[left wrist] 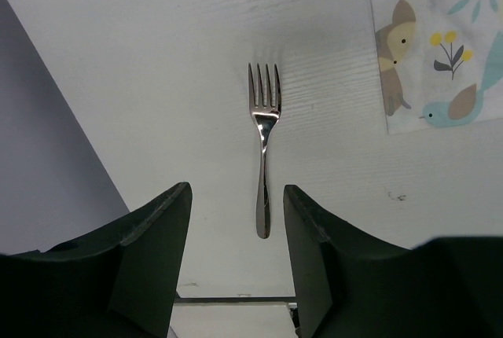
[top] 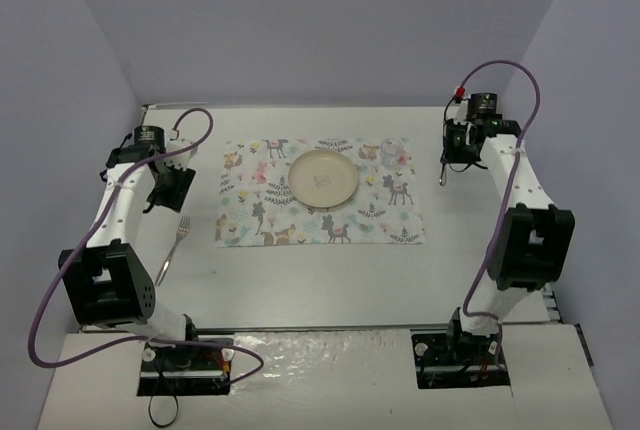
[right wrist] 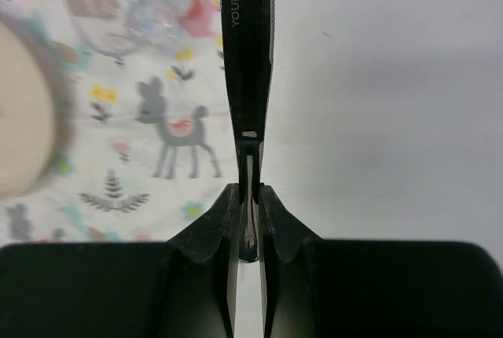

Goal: Set the dinner table for one person

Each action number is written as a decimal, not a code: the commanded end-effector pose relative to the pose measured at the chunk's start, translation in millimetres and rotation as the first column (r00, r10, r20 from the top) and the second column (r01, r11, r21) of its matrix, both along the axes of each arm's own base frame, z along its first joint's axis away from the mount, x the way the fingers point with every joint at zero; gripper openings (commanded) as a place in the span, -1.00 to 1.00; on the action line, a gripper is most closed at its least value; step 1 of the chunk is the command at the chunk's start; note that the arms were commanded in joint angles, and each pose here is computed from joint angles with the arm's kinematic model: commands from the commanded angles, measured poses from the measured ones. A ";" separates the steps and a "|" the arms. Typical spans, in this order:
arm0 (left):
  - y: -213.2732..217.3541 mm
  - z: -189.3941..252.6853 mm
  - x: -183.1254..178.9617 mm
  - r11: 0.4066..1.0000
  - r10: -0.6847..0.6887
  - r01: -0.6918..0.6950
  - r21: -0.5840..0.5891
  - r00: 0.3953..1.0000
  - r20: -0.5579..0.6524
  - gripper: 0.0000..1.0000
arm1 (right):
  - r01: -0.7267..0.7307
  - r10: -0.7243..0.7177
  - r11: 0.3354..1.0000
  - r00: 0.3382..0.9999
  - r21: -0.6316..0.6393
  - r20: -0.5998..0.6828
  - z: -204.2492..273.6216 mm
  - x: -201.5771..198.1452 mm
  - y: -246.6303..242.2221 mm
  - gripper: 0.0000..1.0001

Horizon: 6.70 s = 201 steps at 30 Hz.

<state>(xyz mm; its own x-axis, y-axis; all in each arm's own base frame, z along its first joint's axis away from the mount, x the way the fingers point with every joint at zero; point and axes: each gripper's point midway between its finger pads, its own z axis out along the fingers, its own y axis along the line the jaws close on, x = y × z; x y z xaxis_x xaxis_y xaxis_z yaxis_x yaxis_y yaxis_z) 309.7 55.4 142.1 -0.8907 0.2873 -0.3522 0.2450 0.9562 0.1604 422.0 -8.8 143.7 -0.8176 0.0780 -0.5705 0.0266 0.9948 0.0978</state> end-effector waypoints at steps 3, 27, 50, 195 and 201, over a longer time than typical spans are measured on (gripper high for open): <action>5.6 53.8 3.7 0.999 -0.036 0.034 0.032 0.998 0.056 -0.05 | -0.068 0.045 0.958 0.995 0.279 0.087 39.6 -17.5 103.2 -1.00; 10.5 58.5 -29.5 0.998 0.001 -0.004 0.068 0.999 0.053 -0.05 | -0.194 0.216 0.959 0.972 0.209 -0.091 -53.0 -63.7 156.3 -1.00; 7.0 55.1 -43.3 0.999 -0.003 0.000 0.054 0.998 0.056 -0.05 | -0.190 0.216 0.967 0.964 0.167 -0.153 -87.2 -15.4 169.6 -1.00; -208.9 -58.9 133.5 0.907 0.067 -0.168 -0.386 0.963 -0.261 -1.00 | 0.142 -0.094 0.967 0.970 -0.211 0.223 58.6 34.6 -48.8 0.44; -208.5 -64.7 133.5 0.908 0.055 -0.159 -0.387 0.962 -0.267 -0.98 | 0.151 -0.102 0.966 0.969 -0.212 0.226 60.0 33.5 -52.3 0.44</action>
<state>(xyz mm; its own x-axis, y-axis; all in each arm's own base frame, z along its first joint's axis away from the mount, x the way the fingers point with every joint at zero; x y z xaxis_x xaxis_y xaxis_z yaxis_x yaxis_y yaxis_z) 435.2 -154.2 59.5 -0.9867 0.0871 -0.1375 0.1224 0.9538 -0.2742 446.2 -51.9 185.5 -0.7198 0.0227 -0.6938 0.1244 0.9875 -0.0967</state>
